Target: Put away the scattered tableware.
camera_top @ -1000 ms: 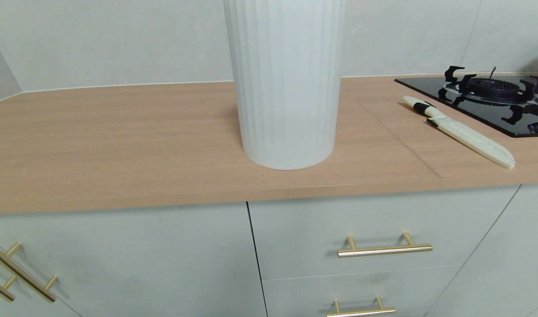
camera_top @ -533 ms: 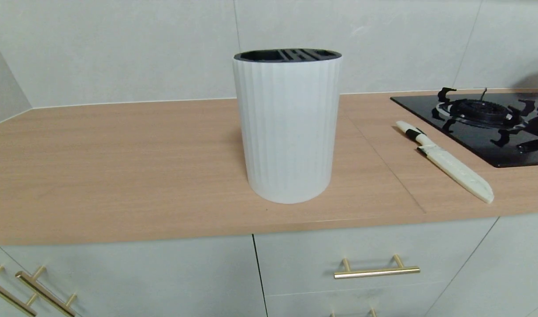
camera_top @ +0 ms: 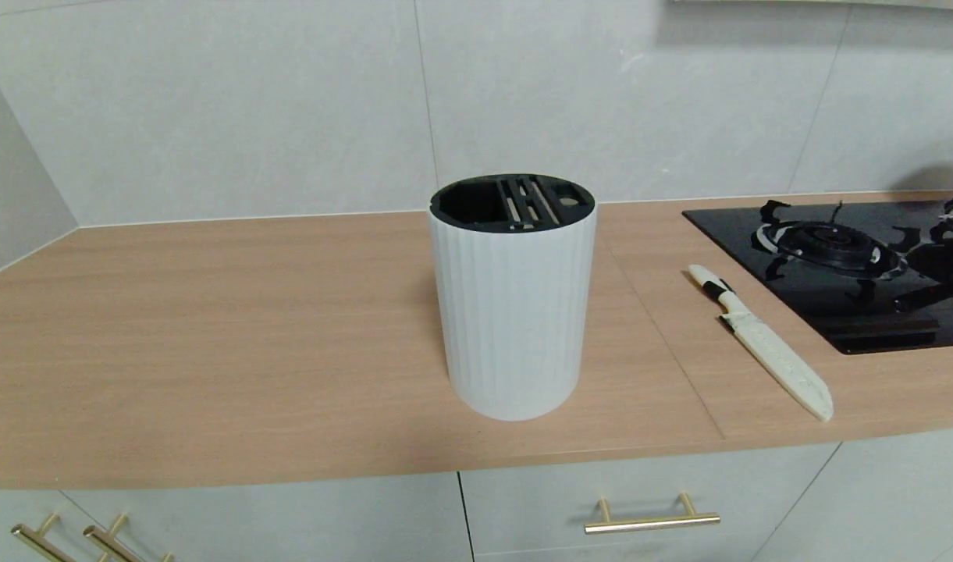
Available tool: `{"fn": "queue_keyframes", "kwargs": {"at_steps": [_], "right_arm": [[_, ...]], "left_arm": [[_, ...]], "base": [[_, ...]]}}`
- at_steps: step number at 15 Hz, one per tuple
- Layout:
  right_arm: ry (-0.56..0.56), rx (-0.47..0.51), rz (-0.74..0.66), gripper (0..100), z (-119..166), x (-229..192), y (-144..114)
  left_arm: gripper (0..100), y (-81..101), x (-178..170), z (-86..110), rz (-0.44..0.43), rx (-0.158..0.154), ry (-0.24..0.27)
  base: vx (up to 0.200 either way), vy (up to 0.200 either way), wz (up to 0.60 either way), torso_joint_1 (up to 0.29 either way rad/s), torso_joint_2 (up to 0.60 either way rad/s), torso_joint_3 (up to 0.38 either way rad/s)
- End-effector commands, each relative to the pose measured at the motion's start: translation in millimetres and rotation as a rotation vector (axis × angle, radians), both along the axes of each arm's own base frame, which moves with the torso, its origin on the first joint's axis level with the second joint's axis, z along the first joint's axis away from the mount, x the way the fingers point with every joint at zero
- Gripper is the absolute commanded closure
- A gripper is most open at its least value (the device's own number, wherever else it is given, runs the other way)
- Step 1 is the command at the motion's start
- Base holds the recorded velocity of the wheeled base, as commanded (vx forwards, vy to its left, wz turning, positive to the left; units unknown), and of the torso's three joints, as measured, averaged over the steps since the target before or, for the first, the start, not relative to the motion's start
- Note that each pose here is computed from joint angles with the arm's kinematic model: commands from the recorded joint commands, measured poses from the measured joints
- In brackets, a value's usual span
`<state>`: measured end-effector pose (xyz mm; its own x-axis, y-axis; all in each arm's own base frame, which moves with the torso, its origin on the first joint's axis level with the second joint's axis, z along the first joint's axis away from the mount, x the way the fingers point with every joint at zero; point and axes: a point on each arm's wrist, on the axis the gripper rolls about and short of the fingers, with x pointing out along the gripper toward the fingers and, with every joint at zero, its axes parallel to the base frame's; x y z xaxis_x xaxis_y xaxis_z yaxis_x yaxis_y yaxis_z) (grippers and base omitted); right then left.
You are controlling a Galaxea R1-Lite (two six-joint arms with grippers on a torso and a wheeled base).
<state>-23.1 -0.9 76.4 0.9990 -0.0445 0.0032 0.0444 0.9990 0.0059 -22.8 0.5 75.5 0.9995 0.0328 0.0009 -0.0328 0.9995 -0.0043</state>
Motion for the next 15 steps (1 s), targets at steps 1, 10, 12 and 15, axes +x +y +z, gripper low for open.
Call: {"fn": "queue_keyframes", "kwargs": {"at_steps": [1,10,12,15], "right_arm": [[0.0,0.0,0.003,0,0.0,0.0,0.0],[0.002,0.0,0.0,0,0.0,0.1,0.0],[0.003,0.0,0.002,0,-0.4,0.2,0.0],[0.0,0.0,0.002,0,0.0,0.0,0.0]], "left_arm": [[0,0.0,0.0,0.1,-0.001,0.0,-0.001],[0,0.0,0.0,0.1,0.001,0.0,-0.001],[0,0.0,0.0,0.1,0.001,0.0,-0.001],[0,0.0,0.0,0.1,0.001,0.0,-0.001]], "base": [[0.0,0.0,0.0,0.203,-0.49,-0.295],[0.0,0.0,0.0,0.226,-0.52,-0.29],[0.0,0.0,0.0,0.249,-0.55,-0.293],[0.0,0.0,0.0,0.273,-0.58,-0.31]]}}
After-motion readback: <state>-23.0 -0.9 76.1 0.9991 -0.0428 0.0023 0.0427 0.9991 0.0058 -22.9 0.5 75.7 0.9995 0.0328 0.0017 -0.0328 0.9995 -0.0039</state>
